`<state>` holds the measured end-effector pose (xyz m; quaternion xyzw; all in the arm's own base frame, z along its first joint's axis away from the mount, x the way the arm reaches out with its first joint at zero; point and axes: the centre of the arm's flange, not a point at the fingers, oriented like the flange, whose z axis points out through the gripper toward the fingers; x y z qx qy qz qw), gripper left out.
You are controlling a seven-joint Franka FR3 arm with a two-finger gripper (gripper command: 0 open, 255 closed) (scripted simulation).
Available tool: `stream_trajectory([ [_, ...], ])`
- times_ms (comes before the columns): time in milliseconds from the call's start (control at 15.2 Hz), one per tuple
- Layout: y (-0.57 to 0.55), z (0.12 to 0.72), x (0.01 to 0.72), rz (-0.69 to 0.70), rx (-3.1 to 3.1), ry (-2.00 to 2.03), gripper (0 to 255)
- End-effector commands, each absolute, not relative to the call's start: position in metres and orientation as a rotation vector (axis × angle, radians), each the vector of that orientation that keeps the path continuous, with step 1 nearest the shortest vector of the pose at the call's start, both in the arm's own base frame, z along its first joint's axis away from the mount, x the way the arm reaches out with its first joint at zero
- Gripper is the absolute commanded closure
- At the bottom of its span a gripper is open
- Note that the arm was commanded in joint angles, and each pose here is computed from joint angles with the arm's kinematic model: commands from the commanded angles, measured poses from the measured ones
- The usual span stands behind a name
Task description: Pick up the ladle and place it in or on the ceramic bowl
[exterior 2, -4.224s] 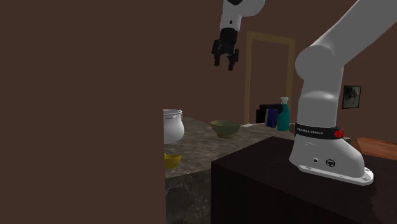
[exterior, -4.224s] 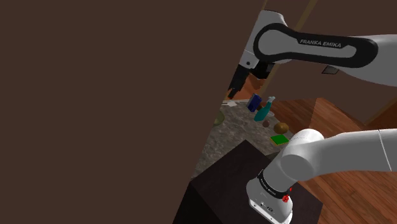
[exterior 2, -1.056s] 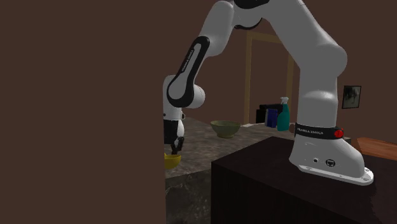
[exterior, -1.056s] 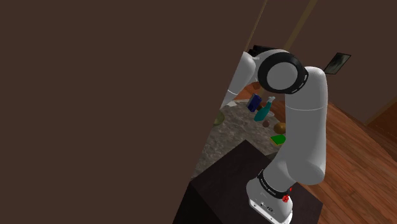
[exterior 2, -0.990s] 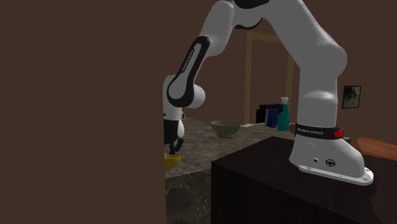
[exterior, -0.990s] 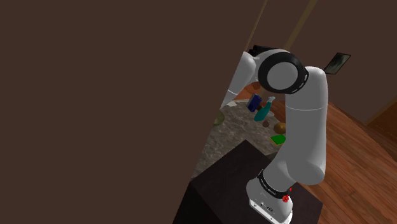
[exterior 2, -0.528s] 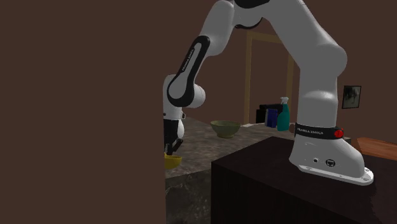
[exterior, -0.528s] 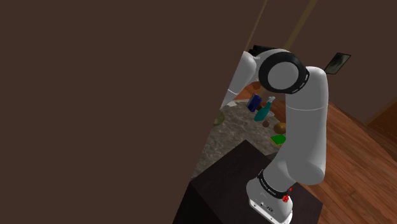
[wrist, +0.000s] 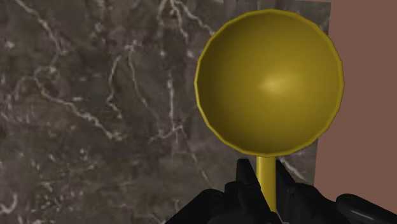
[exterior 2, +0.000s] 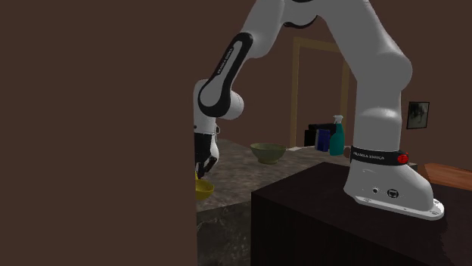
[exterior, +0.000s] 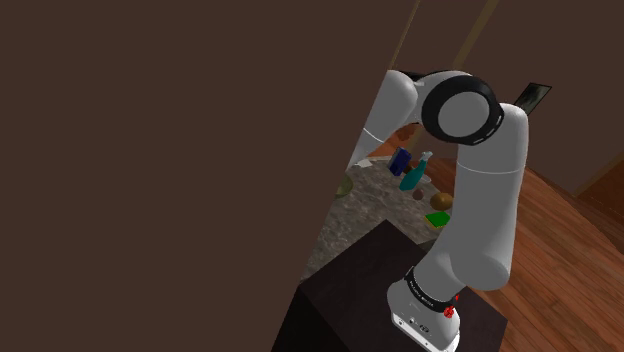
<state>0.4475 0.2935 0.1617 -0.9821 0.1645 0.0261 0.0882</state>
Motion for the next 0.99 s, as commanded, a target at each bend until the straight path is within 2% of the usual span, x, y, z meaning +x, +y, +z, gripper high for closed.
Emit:
stream_trajectory([
  [0,0.293,0.173,0.447,0.078,-2.923,0.490,255],
  [924,0.293,0.246,0.447,0.078,-2.923,0.490,255],
])
